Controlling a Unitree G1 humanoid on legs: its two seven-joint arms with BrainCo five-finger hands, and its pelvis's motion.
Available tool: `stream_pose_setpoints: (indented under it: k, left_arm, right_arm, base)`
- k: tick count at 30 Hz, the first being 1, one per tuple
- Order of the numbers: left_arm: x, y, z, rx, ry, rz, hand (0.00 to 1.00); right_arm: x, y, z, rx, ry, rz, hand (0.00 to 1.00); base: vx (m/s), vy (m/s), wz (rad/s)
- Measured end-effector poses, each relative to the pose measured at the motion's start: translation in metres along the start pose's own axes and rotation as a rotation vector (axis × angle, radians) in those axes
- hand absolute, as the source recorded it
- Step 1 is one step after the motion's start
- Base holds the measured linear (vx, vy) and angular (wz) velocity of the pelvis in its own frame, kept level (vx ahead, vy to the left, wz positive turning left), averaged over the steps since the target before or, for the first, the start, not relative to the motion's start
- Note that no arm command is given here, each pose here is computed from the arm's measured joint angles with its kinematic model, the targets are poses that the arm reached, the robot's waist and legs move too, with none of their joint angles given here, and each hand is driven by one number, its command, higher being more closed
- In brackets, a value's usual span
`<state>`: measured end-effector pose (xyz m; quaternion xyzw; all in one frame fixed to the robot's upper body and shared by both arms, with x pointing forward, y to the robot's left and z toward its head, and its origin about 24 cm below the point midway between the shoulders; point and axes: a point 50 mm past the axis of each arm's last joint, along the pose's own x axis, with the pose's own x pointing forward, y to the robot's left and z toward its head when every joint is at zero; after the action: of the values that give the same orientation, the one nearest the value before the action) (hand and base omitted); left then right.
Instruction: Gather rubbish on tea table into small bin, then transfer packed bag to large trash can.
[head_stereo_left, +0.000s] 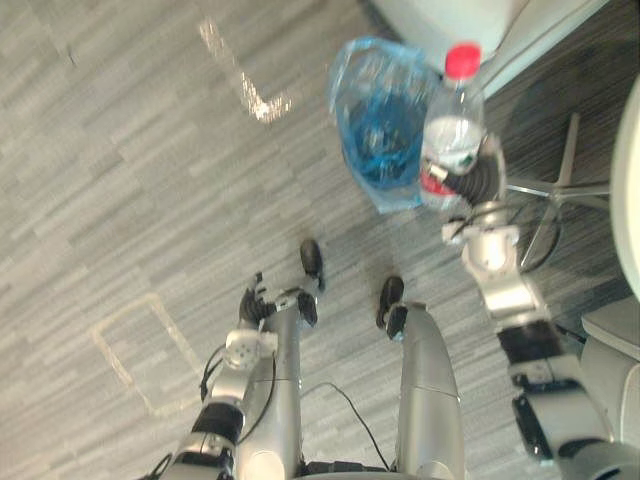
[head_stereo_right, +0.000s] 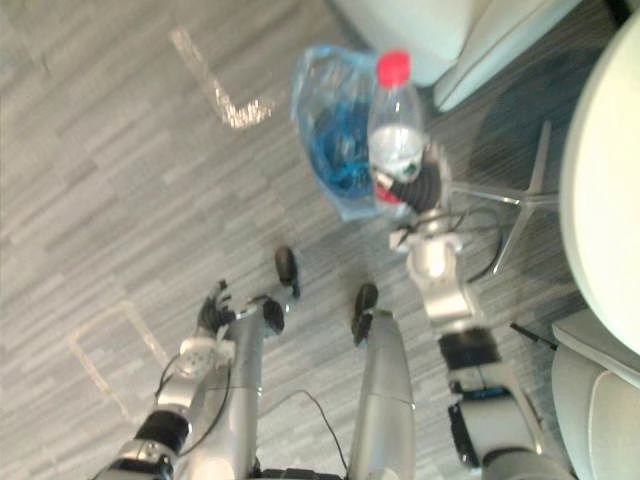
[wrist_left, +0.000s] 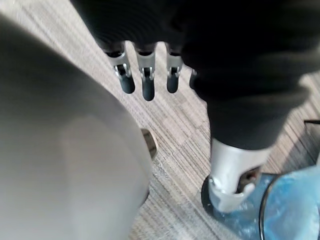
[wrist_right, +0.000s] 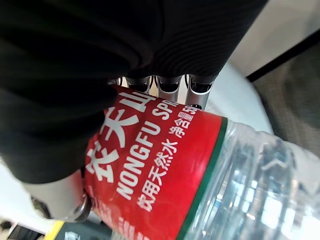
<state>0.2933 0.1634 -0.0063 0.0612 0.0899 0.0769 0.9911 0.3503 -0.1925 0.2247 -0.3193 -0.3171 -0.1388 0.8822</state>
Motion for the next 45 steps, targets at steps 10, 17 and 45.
stream_pose_setpoints:
  k: [10,17,45]
  left_arm:
    - [0.008,0.005,0.035,-0.062,-0.153,0.017,0.0]
    - [0.014,0.002,0.047,-0.068,-0.19,0.012,0.0]
    - [0.022,0.01,0.062,0.002,-0.226,0.029,0.0]
  right_arm:
    - [0.041,-0.016,0.009,-0.096,-0.031,0.002,1.0]
    - [0.063,-0.033,0.017,-0.106,-0.033,-0.056,0.0]
    - [0.011,0.003,0.005,-0.045,-0.02,-0.024,0.0]
  base:
    - [-0.04,-0.037,0.19]
    - [-0.05,-0.019,0.12]
    - [-0.09,0.018,0.01]
